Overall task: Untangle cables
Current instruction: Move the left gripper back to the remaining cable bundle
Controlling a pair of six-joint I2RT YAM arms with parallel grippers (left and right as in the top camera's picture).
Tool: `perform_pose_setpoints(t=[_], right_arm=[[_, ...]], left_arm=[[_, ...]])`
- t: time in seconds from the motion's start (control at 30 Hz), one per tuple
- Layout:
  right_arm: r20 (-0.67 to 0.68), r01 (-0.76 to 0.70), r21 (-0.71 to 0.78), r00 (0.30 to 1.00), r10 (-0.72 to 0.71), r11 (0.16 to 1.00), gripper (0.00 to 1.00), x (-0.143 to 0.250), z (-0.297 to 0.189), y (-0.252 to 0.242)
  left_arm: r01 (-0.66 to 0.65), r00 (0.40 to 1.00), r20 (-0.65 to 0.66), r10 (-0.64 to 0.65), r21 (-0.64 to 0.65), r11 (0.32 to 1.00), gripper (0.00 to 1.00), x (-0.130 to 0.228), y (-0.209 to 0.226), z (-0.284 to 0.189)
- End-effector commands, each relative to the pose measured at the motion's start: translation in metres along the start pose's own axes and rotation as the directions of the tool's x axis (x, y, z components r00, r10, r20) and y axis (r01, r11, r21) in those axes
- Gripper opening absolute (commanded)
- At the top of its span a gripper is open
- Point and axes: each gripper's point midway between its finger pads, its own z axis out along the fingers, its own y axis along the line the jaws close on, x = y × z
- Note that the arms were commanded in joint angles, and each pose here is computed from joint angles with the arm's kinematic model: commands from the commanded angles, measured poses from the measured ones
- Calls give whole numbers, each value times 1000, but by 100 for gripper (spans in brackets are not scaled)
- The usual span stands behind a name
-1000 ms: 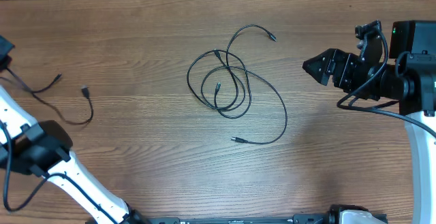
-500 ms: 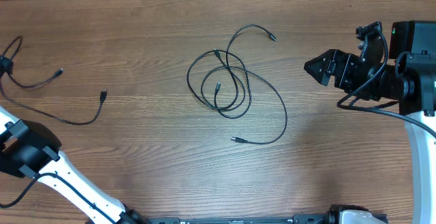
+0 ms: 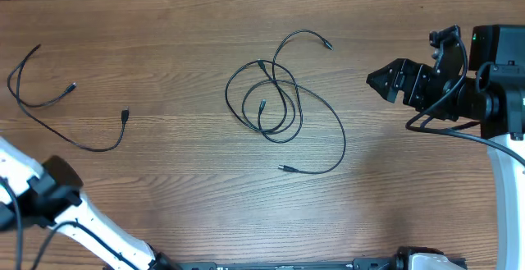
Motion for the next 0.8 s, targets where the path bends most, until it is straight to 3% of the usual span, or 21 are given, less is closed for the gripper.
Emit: perform_pose_setpoints(t=[0.0,0.33,0.63,0.7,0.77], right_arm=[[22,13,50,1000,-14,999,93,-4,-1,-7],[35,12,99,999,-15,995,93,-7,-2,-15],[41,6,157,999,-13,988,93,-7,-3,-25],[43,5,171,999,-12,985,93,-7,-3,-28],[47,4,188,999,-13,982,94,-8,-4,-31]], left_arm=[[-302,953,95,287,323,897,89,33,-91,-76],[-592,782,114,613,445,672,89,147,-221,-99],[-744,563,30,826,455,490,89,260,-277,-80],[-740,530,-10,848,482,468,89,286,-285,-72],[-721,530,-63,846,492,488,88,307,-291,-61]])
